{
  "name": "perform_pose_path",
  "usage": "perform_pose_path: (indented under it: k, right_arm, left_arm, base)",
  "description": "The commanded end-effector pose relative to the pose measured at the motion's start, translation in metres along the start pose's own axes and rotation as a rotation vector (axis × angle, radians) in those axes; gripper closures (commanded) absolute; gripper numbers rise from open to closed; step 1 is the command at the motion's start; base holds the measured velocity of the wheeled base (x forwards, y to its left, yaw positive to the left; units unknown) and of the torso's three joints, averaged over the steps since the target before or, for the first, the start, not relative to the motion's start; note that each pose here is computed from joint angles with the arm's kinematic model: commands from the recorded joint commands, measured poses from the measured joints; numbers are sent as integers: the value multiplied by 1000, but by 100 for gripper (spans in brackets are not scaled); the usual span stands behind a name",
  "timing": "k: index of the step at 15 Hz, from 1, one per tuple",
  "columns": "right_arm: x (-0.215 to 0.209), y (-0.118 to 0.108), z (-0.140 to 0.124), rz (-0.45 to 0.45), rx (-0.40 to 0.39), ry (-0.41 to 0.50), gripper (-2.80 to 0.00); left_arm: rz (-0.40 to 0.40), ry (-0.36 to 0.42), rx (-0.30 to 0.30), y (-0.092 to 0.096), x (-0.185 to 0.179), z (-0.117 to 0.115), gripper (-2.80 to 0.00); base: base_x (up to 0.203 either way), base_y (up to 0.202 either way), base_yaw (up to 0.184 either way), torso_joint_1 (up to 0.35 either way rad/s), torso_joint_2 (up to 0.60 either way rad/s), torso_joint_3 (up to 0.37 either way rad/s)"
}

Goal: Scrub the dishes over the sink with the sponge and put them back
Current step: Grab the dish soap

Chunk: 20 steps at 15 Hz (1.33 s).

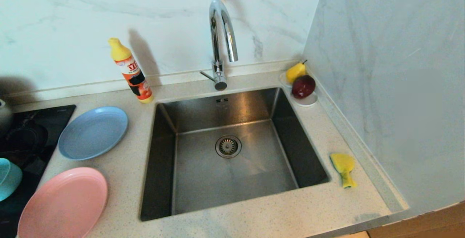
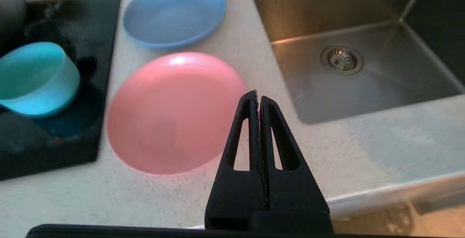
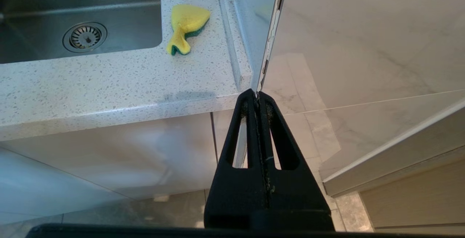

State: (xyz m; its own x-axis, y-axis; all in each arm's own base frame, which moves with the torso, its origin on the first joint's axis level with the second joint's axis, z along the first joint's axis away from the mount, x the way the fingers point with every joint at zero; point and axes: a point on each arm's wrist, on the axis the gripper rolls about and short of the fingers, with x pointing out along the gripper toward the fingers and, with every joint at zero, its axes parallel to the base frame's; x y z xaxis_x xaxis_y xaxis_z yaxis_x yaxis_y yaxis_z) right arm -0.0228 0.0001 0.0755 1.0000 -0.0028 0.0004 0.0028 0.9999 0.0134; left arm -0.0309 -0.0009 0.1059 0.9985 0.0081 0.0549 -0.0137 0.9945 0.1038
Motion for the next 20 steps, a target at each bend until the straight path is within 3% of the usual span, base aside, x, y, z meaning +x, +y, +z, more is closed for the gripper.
perform_pose_path:
  k: [1,4,9,14,17,20]
  right_arm:
    - [0,0,0,0,0,0,0]
    - [0,0,0,0,0,0,0]
    - [0,0,0,0,0,0,0]
    - [0,0,0,0,0,0,0]
    - [0,0,0,0,0,0,0]
    - [0,0,0,0,0,0,0]
  left_arm:
    - [1,-14,-4,5,3,46,0]
    - [-4,64,-26,9,31,84,0]
    - [-5,240,-101,14,131,119,0]
    - [39,289,-112,16,236,106,0]
    - [58,240,-108,15,283,89,0]
    - [67,195,-107,14,308,77,0]
  base:
    - [0,0,0,0,0,0]
    - [0,0,0,0,0,0]
    - [0,0,0,0,0,0]
    - [0,0,0,0,0,0]
    - [0,0,0,0,0,0]
    - [0,0,0,0,0,0]
